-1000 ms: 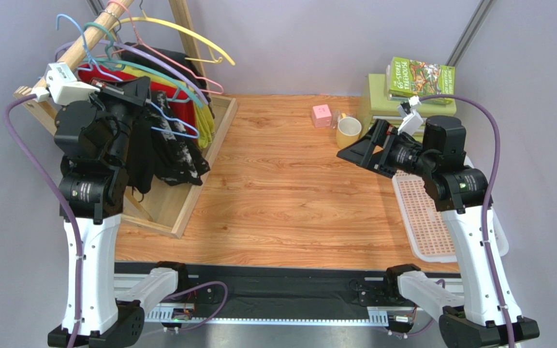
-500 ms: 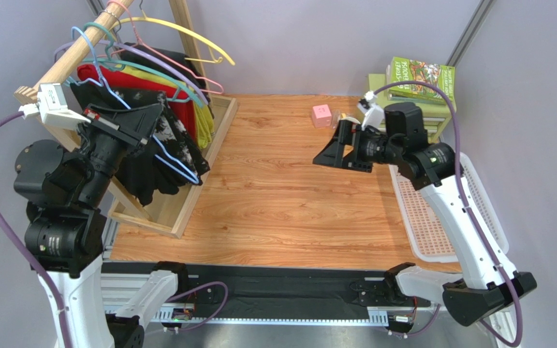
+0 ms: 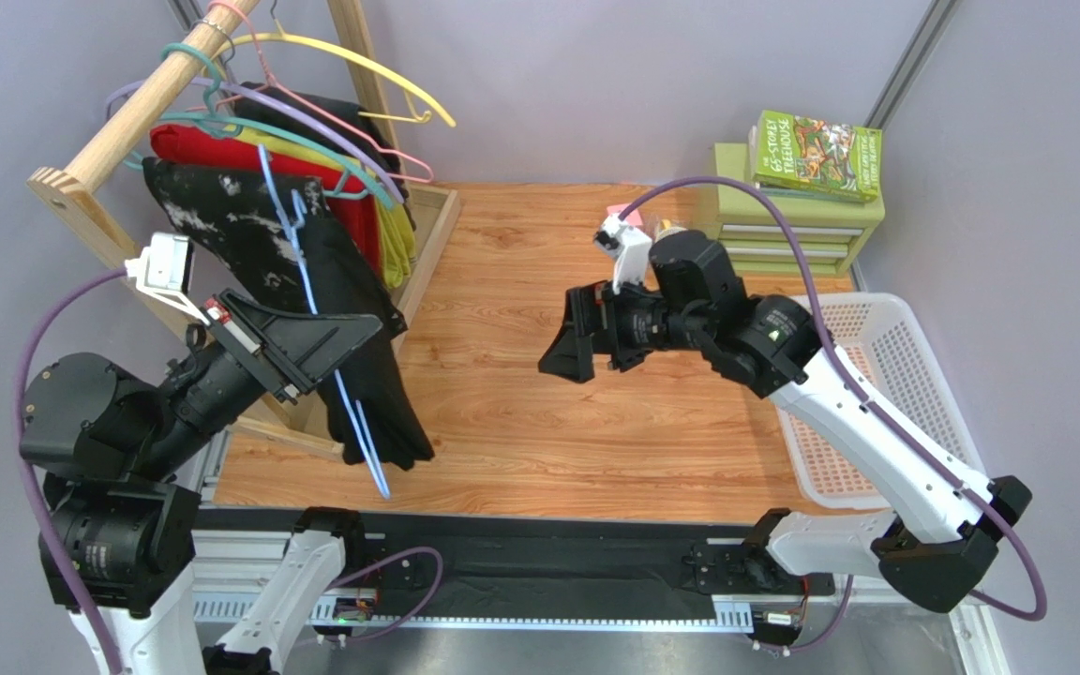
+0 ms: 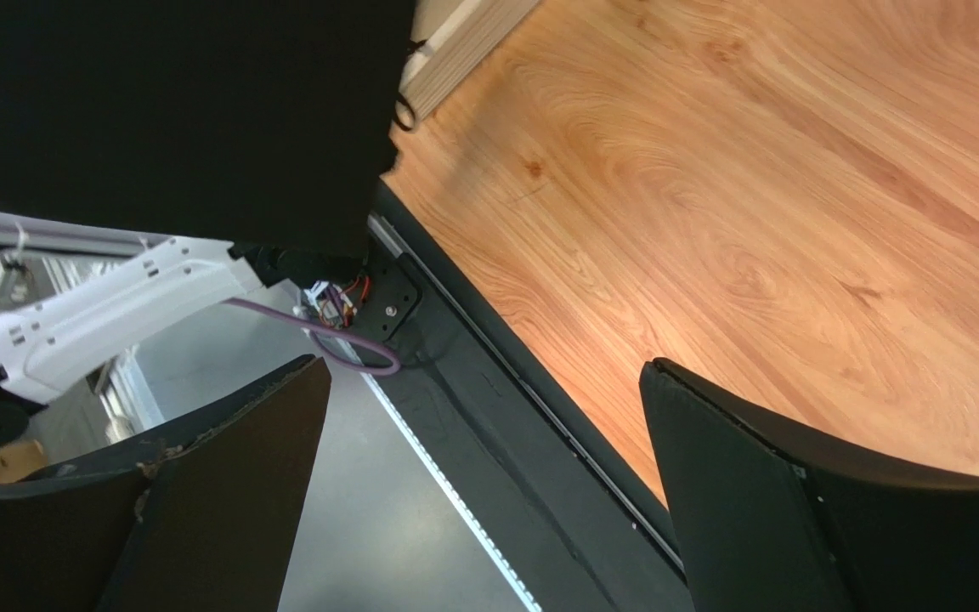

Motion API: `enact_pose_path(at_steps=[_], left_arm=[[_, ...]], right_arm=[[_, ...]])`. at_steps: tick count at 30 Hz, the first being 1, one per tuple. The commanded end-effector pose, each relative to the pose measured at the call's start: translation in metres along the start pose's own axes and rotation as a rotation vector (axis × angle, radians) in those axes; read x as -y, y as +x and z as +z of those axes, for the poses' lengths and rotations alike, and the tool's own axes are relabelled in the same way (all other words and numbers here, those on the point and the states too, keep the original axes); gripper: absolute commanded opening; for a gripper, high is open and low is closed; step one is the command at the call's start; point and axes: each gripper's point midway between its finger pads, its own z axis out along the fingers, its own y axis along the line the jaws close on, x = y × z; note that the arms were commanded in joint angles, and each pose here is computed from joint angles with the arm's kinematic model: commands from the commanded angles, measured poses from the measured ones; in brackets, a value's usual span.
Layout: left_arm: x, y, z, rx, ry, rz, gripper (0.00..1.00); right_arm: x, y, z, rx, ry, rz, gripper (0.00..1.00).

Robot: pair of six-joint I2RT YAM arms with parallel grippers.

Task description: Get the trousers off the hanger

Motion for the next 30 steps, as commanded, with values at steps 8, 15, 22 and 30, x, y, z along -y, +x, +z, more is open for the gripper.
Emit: enact_pose_path(at_steps=[8,15,22,30], left_arm=[[0.063,-0.014,0.005,-0.031,0.313,-0.091,0.0],[0.071,-0.023,0.012,-0.051,0.331,-0.136,0.0],[0.073,-0.031,0.022,-0.073,0.338,-0.2,0.0],[0.077,-0.029,0.023,-0.113,0.358,-0.198,0.0]], right_arm=[[-0.079,-0.026,-0.015,0.399,-0.048,-0.297,0.99],[-0.115,-0.039,-0.007,0.503,0.069,-0.386,0.99],[-0.149,-0.043,0.005,0.559,0.01,-0.419,0.89],[-0.178,-0.041,0.027,0.546,-0.079,-0.451,0.87]])
